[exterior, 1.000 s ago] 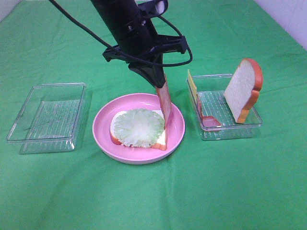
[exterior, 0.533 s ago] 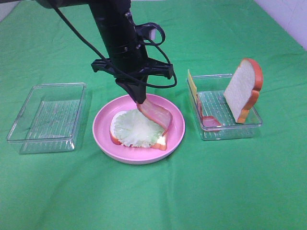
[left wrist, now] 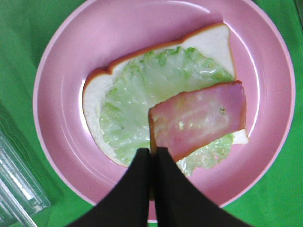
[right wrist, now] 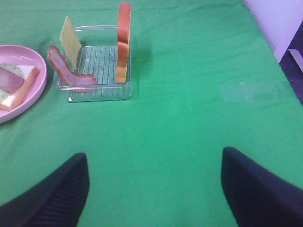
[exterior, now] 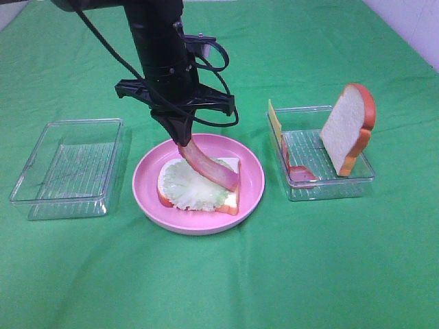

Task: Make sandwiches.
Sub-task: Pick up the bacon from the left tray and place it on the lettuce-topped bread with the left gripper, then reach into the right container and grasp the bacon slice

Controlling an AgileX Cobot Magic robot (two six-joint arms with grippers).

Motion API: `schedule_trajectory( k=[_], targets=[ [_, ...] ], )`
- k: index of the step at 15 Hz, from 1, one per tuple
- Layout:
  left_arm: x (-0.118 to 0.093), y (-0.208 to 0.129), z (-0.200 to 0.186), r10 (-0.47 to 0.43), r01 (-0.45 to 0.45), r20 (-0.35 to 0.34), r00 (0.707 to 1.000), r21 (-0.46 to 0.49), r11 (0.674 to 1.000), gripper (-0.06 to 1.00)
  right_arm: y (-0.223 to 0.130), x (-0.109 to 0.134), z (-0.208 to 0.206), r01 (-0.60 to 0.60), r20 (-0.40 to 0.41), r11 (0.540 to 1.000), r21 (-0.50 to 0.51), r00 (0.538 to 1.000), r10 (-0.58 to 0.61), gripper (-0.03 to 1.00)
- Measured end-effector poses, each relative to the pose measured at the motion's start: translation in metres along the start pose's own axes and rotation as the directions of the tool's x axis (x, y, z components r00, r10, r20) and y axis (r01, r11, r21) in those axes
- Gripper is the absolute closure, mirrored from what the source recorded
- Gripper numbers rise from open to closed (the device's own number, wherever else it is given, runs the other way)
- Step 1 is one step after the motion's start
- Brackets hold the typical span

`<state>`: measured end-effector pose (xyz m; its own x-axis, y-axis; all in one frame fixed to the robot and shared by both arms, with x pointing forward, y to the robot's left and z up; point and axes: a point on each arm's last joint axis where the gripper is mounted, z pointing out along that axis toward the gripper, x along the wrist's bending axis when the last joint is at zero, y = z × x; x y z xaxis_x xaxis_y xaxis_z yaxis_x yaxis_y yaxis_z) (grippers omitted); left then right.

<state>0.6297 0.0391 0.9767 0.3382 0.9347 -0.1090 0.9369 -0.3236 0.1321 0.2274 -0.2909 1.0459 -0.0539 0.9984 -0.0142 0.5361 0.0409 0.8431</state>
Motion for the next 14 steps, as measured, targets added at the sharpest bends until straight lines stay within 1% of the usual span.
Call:
schedule_trajectory(
  k=[1, 2, 3, 4, 5, 6, 7, 9, 10, 11, 14],
  targets=[
    [0.001, 0.0, 0.0, 0.002, -0.002, -0.006, 1.0, -0.001, 1.0, 0.88, 0.0, 0.0, 0.0, 0.0, 0.0, 1.0, 0.0, 1.0, 0.0, 0.24],
    [0.001, 0.0, 0.0, 0.005, -0.005, -0.014, 1.0, -0.003, 1.0, 0.8, 0.0, 0.0, 0.0, 0.0, 0.0, 1.0, 0.0, 1.0, 0.0, 0.24],
    [0.002, 0.0, 0.0, 0.009, -0.009, -0.023, 1.0, -0.005, 1.0, 0.67, 0.0, 0.0, 0.0, 0.0, 0.0, 1.0, 0.0, 1.0, 0.0, 0.24],
    [0.002, 0.001, 0.0, 0.01, -0.01, -0.026, 1.0, -0.005, 1.0, 0.6, 0.0, 0.0, 0.0, 0.0, 0.0, 1.0, 0.0, 1.0, 0.0, 0.24],
    [0.003, 0.001, 0.0, 0.013, -0.013, -0.035, 0.999, -0.007, 1.0, 0.47, 0.0, 0.0, 0.0, 0.0, 0.0, 1.0, 0.0, 1.0, 0.0, 0.24],
    [0.005, 0.001, 0.0, 0.02, -0.021, -0.053, 0.998, -0.011, 1.0, 0.38, 0.0, 0.0, 0.0, 0.0, 0.0, 1.0, 0.0, 1.0, 0.0, 0.24],
    [0.007, 0.002, 0.0, 0.029, -0.031, -0.079, 0.996, -0.016, 0.999, 0.32, 0.0, 0.0, 0.0, 0.0, 0.0, 1.0, 0.0, 1.0, 0.0, 0.24],
    [0.011, 0.002, -0.014, 0.047, -0.054, -0.128, 0.991, -0.051, 0.997, 0.29, 0.0, 0.0, 0.0, 0.0, 0.0, 1.0, 0.0, 1.0, 0.0, 0.24],
    [0.013, 0.002, -0.036, 0.054, -0.071, -0.155, 0.986, -0.102, 0.992, 0.29, 0.0, 0.0, 0.0, 0.0, 0.0, 1.0, 0.0, 1.0, 0.0, 0.24],
    [0.013, 0.001, -0.041, 0.054, -0.072, -0.156, 0.986, -0.113, 0.991, 0.28, 0.0, 0.0, 0.0, 0.0, 0.0, 1.0, 0.0, 1.0, 0.0, 0.24],
    [0.01, -0.008, -0.095, 0.046, -0.073, -0.125, 0.991, -0.22, 0.973, 0.28, 0.0, 0.0, 0.0, 0.0, 0.0, 1.0, 0.0, 1.0, 0.0, 0.24]
  ],
)
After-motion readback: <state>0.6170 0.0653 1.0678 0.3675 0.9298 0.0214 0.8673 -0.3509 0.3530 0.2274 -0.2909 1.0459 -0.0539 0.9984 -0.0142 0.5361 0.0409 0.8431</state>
